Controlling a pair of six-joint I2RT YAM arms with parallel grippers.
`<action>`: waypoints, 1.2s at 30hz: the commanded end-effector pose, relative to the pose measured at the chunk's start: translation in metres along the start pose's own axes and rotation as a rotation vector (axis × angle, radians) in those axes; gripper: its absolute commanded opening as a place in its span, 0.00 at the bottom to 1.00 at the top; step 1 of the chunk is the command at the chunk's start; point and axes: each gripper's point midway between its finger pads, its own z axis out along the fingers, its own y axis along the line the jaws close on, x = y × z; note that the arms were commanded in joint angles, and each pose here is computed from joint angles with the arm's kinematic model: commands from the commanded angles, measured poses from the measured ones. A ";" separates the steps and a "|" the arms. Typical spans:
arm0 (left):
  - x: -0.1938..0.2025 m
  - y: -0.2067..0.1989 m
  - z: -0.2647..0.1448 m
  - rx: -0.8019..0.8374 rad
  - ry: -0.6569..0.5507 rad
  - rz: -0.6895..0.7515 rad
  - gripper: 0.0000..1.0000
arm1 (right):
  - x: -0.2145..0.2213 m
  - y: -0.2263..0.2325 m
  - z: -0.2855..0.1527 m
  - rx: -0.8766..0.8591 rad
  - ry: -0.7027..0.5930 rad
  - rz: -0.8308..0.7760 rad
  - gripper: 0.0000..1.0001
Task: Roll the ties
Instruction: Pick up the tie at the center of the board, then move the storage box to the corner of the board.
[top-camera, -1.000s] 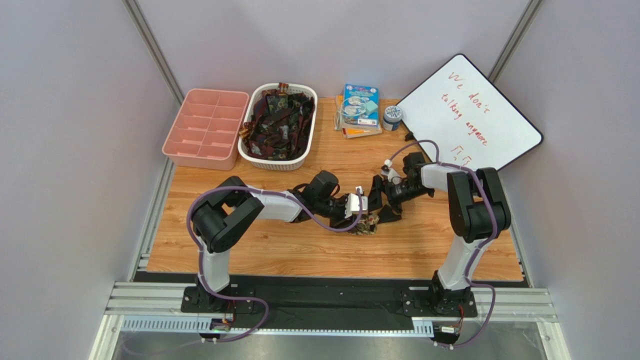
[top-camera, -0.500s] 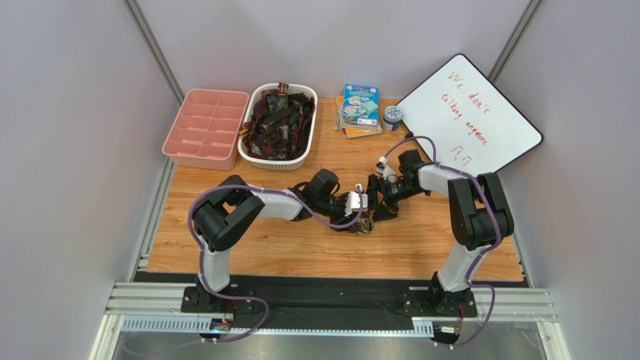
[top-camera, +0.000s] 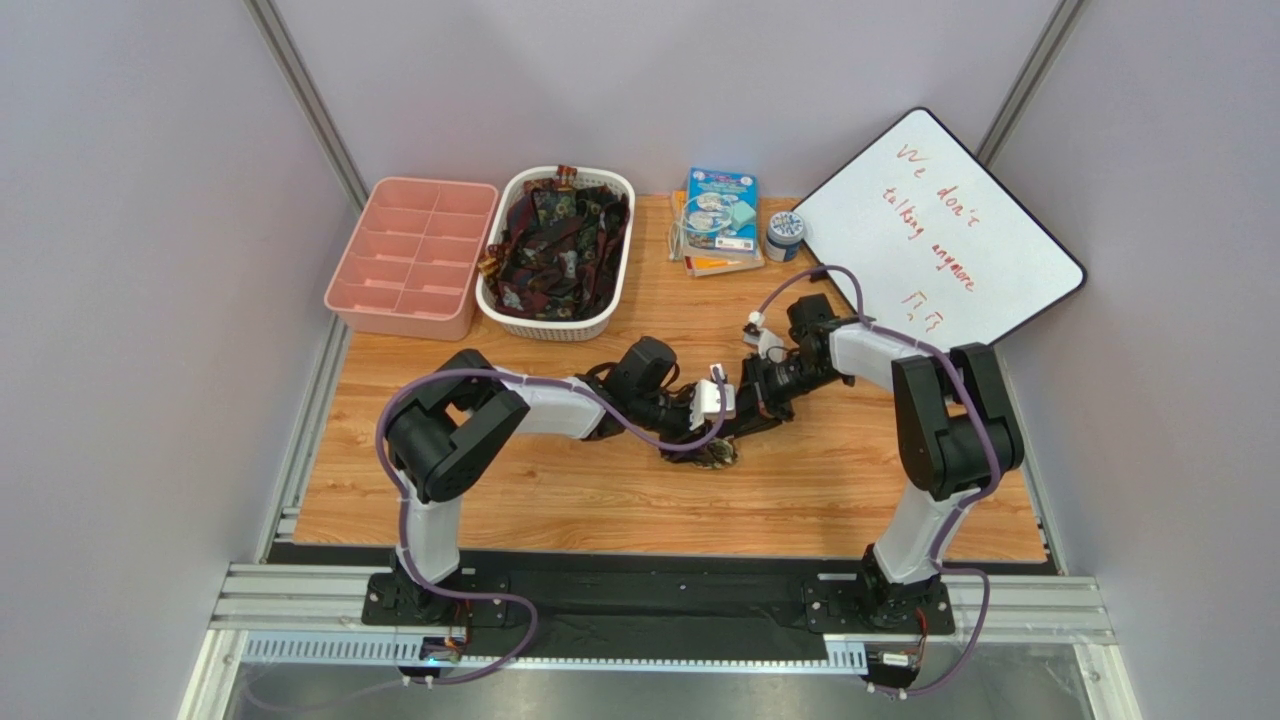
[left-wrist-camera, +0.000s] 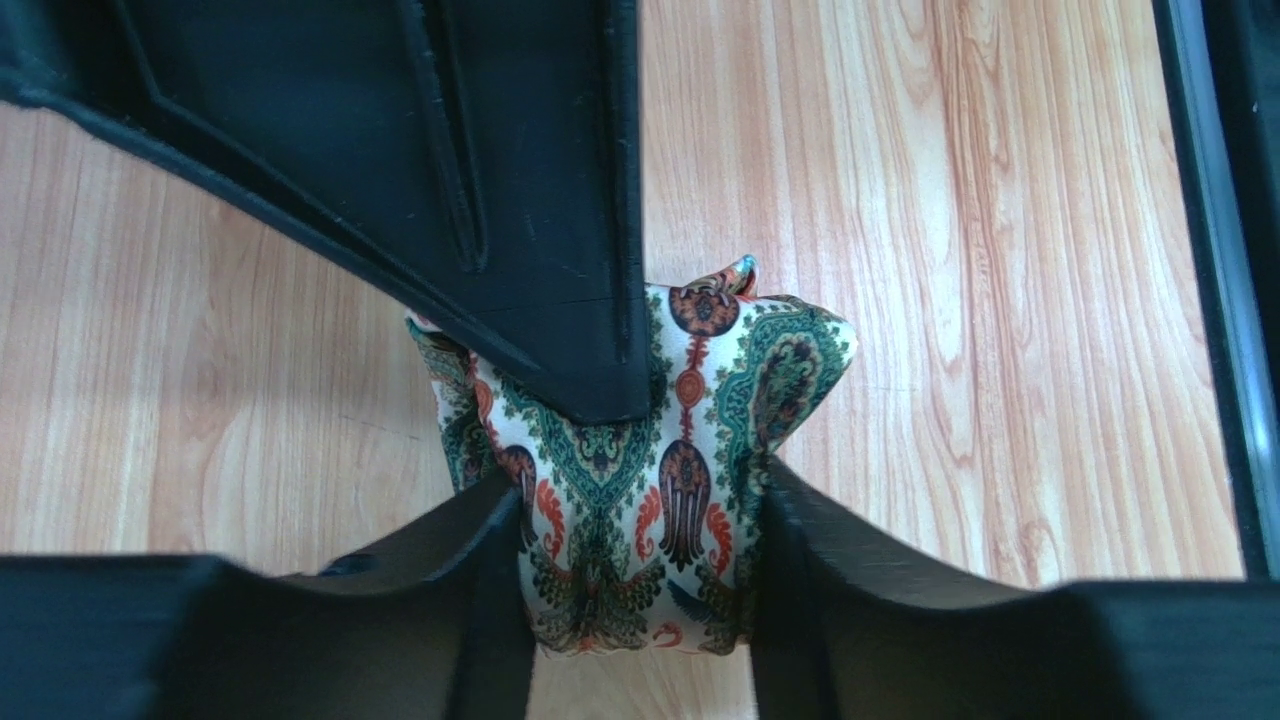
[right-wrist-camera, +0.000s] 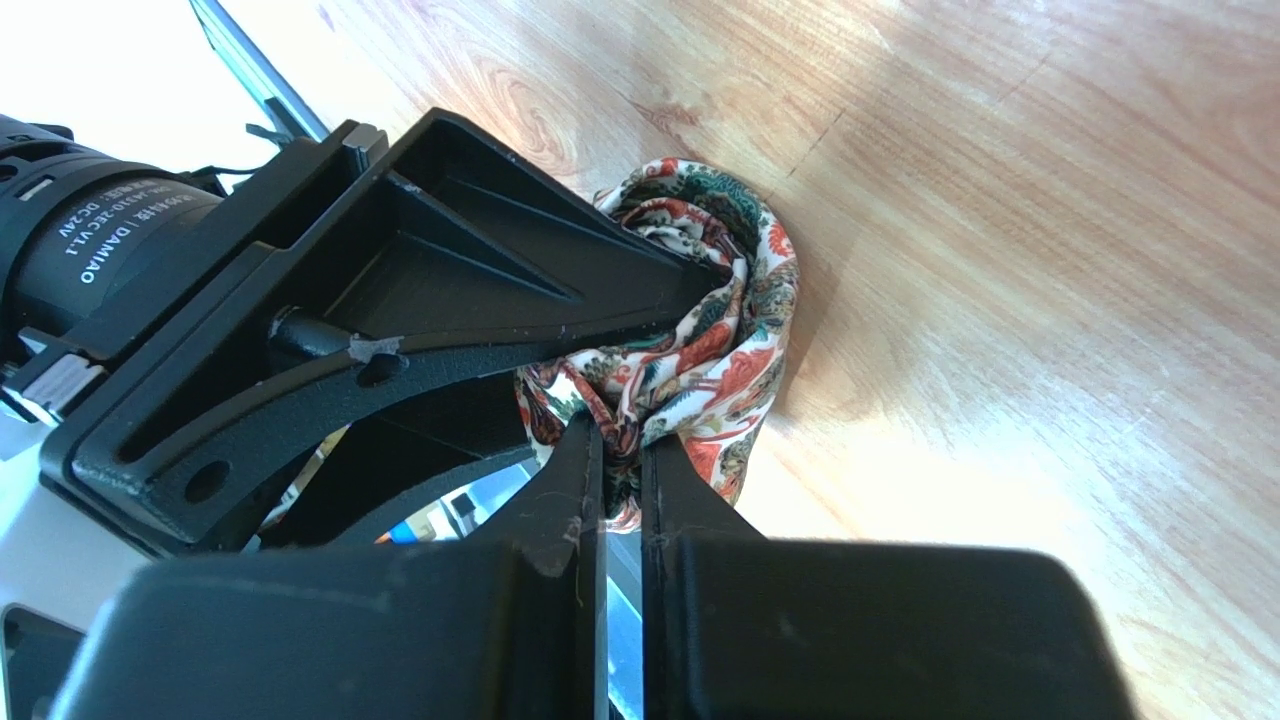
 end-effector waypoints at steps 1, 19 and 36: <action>0.026 0.001 -0.017 -0.039 0.075 -0.207 0.80 | -0.007 -0.007 0.002 0.042 -0.005 -0.041 0.00; -0.092 0.005 -0.199 -0.265 -0.312 -0.875 1.00 | -0.054 0.114 -0.053 -0.281 -0.177 -0.151 0.00; -0.119 -0.012 -0.245 -0.214 -0.579 -1.173 1.00 | -0.034 0.220 -0.070 -0.452 -0.156 -0.346 0.00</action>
